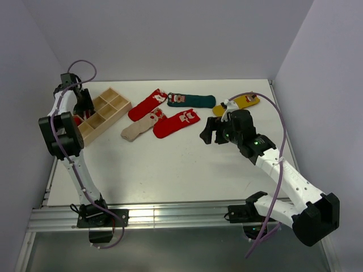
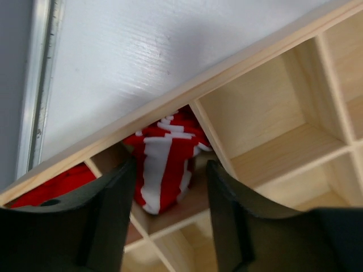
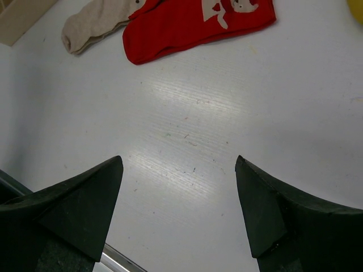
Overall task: Roll the socks
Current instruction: Place the sock in the storage box.
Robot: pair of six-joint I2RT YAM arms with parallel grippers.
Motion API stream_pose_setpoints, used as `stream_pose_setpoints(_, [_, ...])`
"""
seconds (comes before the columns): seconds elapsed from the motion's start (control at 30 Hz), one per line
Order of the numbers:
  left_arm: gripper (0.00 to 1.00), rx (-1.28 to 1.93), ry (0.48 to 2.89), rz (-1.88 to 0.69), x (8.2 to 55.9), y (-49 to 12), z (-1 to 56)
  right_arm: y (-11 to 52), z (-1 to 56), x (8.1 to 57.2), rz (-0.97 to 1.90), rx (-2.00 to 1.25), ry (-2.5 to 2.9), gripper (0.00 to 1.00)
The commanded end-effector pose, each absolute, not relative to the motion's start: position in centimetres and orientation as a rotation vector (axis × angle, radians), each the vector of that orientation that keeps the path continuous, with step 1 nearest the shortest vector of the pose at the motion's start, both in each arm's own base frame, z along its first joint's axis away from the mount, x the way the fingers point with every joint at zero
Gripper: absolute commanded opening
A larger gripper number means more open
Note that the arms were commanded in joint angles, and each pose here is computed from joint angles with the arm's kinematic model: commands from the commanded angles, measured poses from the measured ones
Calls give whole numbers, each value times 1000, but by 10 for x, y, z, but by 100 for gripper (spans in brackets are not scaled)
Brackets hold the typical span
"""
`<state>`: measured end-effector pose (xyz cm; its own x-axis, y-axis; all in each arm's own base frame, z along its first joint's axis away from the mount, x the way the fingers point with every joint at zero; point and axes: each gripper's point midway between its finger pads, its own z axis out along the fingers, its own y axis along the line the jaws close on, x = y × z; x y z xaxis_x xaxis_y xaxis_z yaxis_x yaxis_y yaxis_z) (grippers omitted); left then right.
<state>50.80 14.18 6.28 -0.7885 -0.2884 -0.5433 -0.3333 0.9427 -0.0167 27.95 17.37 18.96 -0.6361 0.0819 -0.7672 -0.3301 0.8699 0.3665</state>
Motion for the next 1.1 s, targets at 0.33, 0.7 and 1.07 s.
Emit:
stream_pose_setpoints(0.33, [75,-627,1932,-106,504,116,301,155,222,300,526,-52,2078,95])
stream_pose_setpoints(0.7, [99,-558,1682,-367,376,39,359,110,207,364,327,292,2170,100])
stream_pose_setpoints(1.07, [99,-302,1830,-349,312,-48,271,77,153,460,338,422,2230,95])
